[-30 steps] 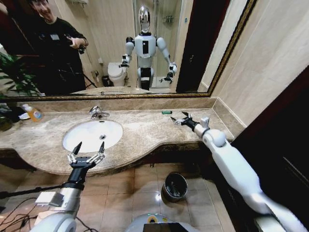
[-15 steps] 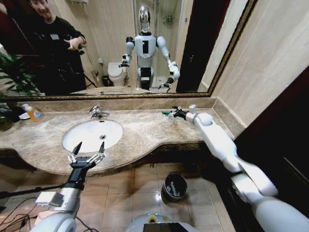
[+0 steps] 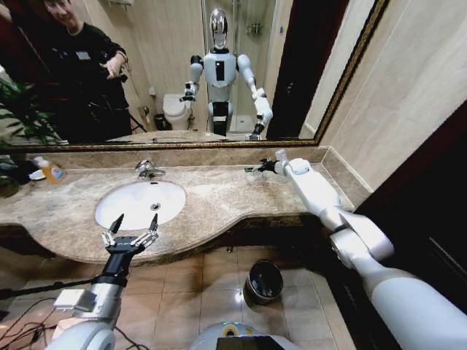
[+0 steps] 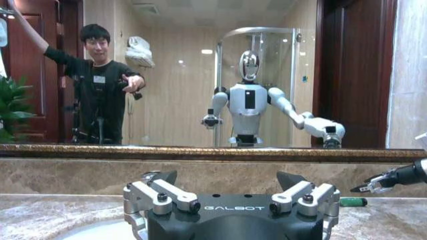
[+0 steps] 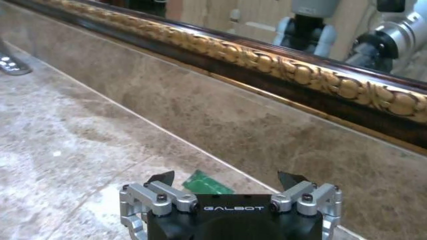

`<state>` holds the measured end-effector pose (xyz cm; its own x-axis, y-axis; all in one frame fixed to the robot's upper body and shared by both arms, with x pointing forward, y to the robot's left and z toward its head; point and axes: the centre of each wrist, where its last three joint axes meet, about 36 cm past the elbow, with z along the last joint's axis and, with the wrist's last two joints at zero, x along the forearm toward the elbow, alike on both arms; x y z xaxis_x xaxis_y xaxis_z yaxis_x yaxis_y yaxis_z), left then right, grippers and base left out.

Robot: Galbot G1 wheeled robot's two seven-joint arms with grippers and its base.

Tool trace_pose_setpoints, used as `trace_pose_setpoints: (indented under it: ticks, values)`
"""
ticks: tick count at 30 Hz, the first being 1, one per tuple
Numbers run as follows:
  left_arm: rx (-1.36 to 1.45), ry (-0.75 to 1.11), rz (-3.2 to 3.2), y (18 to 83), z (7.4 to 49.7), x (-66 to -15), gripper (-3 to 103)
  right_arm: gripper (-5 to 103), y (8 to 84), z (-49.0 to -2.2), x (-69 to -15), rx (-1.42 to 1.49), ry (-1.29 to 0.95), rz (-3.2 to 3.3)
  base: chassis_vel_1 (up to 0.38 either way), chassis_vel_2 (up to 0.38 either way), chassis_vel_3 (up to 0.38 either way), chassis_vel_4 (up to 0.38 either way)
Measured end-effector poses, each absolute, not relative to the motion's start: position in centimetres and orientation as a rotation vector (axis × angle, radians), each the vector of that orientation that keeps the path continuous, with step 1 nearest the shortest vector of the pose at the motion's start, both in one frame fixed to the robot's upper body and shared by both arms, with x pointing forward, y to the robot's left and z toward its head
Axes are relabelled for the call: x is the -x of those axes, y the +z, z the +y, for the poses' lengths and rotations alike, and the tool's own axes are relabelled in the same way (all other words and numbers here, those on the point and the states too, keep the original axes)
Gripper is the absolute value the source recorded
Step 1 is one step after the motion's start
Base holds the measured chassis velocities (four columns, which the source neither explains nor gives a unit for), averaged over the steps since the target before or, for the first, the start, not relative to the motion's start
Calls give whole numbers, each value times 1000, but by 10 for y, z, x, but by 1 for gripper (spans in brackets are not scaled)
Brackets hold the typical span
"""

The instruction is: Pick up the trash from the sink and place it in the trash bin.

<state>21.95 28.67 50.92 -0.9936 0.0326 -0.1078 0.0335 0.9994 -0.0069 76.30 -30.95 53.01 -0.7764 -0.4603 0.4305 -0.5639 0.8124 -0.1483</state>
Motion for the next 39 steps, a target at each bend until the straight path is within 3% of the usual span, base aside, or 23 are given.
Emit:
trace_pose_setpoints:
  ticks: [15, 26, 39]
  values:
    - [-50, -13, 3033, 509, 287, -219, 100, 100, 524, -288, -778, -834, 398, -2550, 0, 0, 0, 0]
    - [-50, -13, 3033, 509, 287, -219, 100, 101, 510, -324, -769, -765, 335, -2557, 0, 0, 0, 0]
    - [-50, -13, 3033, 509, 287, -219, 100, 98, 504, -320, -768, -788, 343, -2580, 0, 0, 0, 0]
